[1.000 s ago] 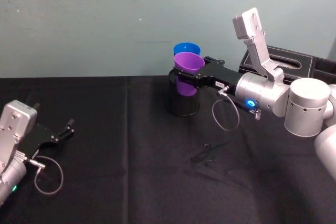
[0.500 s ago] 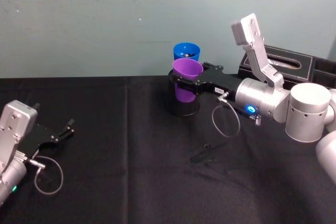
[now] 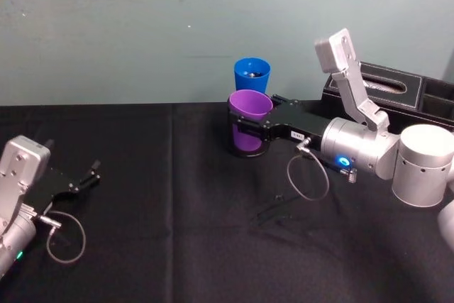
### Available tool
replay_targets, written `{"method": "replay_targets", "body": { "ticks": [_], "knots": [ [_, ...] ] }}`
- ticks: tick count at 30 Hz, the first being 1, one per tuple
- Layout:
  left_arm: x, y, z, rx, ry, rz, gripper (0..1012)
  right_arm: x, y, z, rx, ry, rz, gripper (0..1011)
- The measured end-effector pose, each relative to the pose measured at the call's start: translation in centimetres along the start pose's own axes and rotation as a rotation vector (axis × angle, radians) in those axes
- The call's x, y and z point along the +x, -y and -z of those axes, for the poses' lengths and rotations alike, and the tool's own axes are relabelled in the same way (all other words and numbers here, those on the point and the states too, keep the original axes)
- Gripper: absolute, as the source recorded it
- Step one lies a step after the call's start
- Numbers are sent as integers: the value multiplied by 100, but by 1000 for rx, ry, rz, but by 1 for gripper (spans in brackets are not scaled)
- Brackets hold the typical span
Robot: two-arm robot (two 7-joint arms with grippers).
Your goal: Pick up one cup with a gripper and tap it against the other cup.
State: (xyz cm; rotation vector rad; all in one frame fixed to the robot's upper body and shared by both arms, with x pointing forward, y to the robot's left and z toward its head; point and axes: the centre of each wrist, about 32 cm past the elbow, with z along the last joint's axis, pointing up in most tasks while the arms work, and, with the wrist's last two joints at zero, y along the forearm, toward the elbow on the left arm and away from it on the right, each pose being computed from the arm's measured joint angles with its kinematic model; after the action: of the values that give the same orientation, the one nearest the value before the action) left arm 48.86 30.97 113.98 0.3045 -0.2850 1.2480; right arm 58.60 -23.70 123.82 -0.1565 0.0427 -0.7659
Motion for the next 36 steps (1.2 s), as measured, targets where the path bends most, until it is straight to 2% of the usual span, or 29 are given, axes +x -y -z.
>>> {"method": "replay_targets", "body": {
  "ticks": [16, 36],
  "knots": [
    [0, 0, 0, 0, 0, 0, 1000, -49, 79, -6, 7, 4, -11, 733],
    [0, 0, 0, 0, 0, 0, 1000, -3, -25, -53, 18, 5, 19, 734]
  ]
}}
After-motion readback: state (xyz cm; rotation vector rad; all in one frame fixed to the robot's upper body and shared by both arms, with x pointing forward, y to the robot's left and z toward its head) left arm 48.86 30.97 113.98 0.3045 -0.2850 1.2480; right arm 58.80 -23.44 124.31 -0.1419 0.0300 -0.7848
